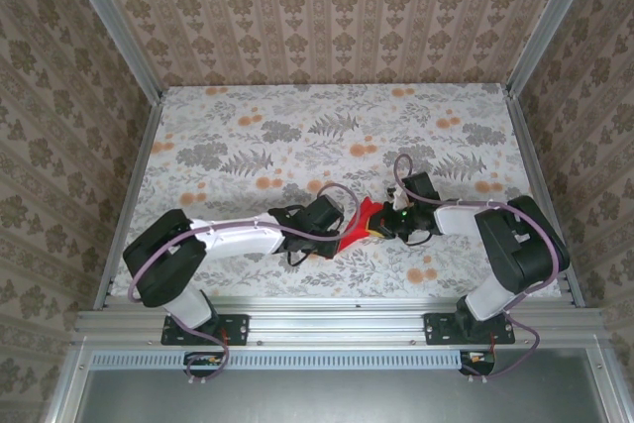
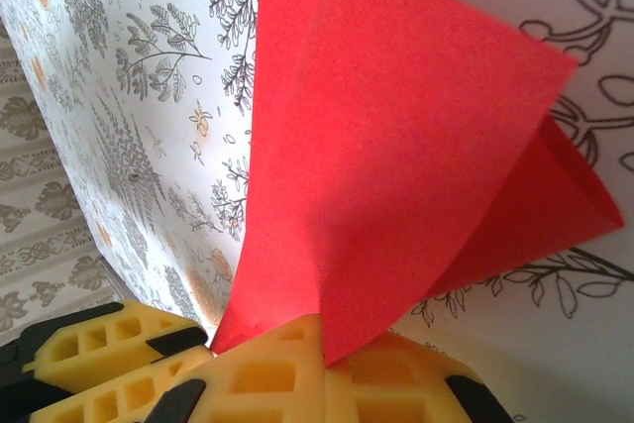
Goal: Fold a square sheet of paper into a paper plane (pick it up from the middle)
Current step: Fold the wing for the fifth time at the center of the table.
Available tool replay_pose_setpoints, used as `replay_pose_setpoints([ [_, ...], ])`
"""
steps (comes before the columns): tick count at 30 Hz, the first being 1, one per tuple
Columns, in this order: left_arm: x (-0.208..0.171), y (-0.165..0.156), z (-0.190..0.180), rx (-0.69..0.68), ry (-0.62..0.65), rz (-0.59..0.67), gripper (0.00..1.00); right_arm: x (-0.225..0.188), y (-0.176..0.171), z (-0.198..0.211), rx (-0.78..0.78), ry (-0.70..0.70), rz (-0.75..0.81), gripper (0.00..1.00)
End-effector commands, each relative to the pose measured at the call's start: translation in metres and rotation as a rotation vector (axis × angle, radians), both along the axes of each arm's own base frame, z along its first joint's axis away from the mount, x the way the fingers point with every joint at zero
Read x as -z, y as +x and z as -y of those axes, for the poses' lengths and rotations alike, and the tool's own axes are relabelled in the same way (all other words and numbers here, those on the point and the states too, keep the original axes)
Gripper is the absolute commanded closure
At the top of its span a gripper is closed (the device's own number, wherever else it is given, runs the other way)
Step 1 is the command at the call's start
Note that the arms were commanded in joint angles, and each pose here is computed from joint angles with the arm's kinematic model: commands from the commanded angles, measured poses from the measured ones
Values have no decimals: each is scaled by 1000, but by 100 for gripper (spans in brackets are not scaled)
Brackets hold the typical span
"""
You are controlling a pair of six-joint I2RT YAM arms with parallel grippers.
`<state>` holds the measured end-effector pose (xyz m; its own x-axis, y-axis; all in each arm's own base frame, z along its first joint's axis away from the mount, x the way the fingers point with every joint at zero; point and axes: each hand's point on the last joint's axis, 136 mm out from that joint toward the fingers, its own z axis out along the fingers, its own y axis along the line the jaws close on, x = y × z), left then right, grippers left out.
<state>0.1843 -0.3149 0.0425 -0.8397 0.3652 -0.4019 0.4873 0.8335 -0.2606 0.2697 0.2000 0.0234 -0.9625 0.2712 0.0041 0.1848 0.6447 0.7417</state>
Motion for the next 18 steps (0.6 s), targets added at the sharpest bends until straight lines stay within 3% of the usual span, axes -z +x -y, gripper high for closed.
replay_pose_setpoints([
  [1,-17,11,-5,-4,-25,62,81,7,2,5,-3,-47,-16,99],
  [18,-1,2,21,75,-53,-20,88,15,2,8,3,-74,-35,99],
])
